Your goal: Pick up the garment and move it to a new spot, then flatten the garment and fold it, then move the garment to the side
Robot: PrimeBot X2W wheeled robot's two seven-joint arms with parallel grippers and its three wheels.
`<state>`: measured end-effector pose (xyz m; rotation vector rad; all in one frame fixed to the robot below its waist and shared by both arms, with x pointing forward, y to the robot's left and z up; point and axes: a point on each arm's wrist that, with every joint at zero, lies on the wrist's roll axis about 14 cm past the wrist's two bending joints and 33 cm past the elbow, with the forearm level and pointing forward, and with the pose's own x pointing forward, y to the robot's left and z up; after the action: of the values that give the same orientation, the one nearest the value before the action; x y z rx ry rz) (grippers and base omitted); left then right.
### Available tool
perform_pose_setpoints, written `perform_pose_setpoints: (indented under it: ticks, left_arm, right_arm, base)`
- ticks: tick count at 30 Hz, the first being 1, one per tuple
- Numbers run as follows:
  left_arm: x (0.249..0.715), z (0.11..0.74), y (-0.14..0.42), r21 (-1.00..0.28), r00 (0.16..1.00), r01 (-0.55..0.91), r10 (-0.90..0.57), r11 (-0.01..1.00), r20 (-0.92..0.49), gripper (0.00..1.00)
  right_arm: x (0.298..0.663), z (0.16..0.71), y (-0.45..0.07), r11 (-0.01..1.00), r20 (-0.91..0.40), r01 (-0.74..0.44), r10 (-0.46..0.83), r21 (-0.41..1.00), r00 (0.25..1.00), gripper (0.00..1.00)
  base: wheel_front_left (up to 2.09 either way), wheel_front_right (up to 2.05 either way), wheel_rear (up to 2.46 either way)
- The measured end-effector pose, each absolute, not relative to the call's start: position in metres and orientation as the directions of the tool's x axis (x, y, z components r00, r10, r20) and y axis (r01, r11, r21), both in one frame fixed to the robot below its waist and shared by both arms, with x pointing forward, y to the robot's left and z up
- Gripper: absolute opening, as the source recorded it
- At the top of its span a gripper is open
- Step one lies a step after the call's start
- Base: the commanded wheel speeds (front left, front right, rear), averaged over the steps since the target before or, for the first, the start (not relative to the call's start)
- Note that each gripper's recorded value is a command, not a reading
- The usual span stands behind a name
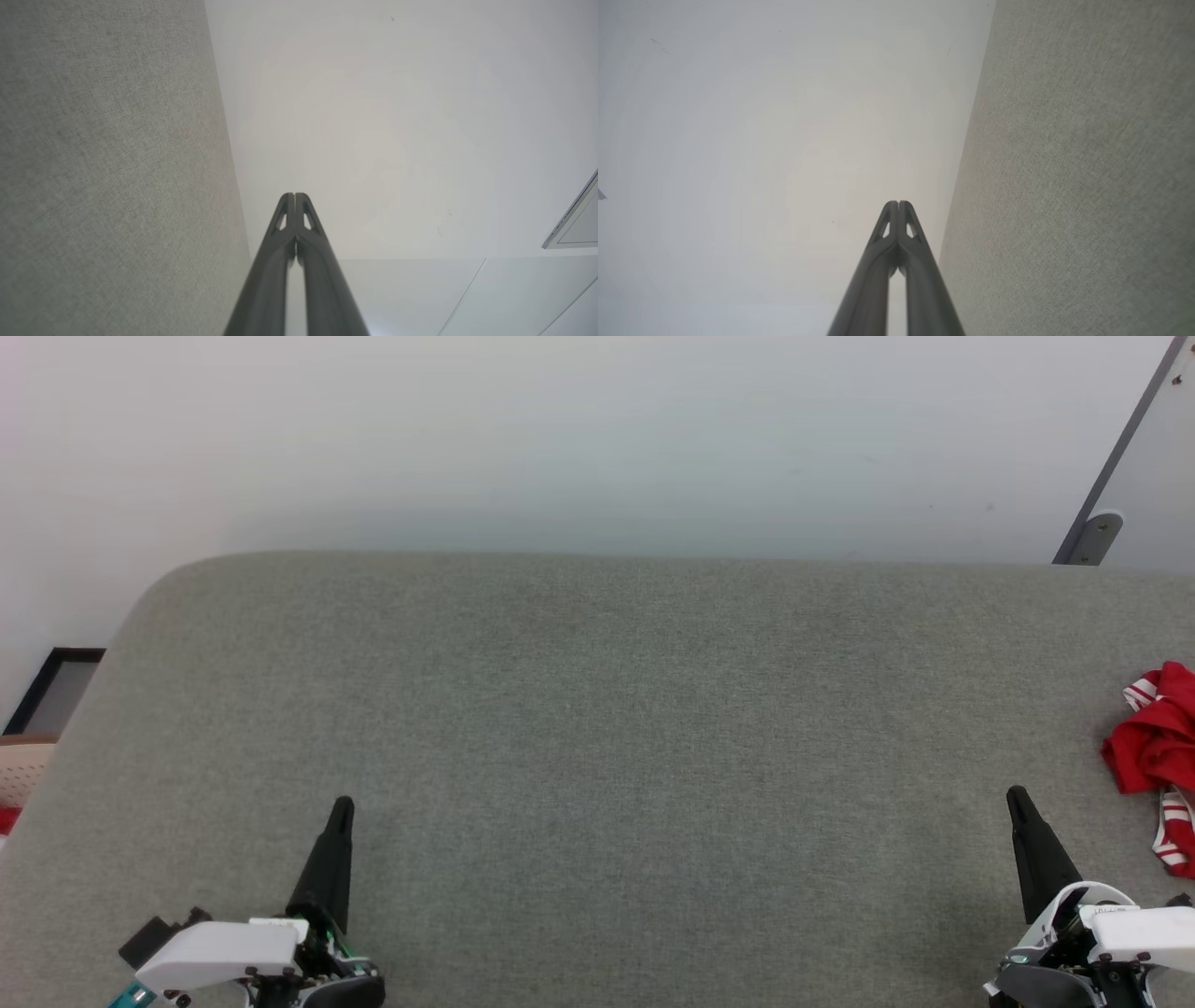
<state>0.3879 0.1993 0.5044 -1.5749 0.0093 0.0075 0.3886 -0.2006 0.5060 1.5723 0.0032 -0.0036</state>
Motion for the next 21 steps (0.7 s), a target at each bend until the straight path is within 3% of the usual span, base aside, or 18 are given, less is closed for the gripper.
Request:
perform_pose_setpoints:
  ticks: [21]
  left_arm:
    - [0.3879, 0.5044, 0.1993, -1.000, 1.000, -0.011, -0.001, -0.004, -0.011, 0.00]
  right_arm:
    - [0.3886, 0.5060, -0.2006, -0.001, -0.004, 0.004, 0.000, 1.000, 1.000, 0.00]
  base:
    - [0.00, 0.00, 0.00]
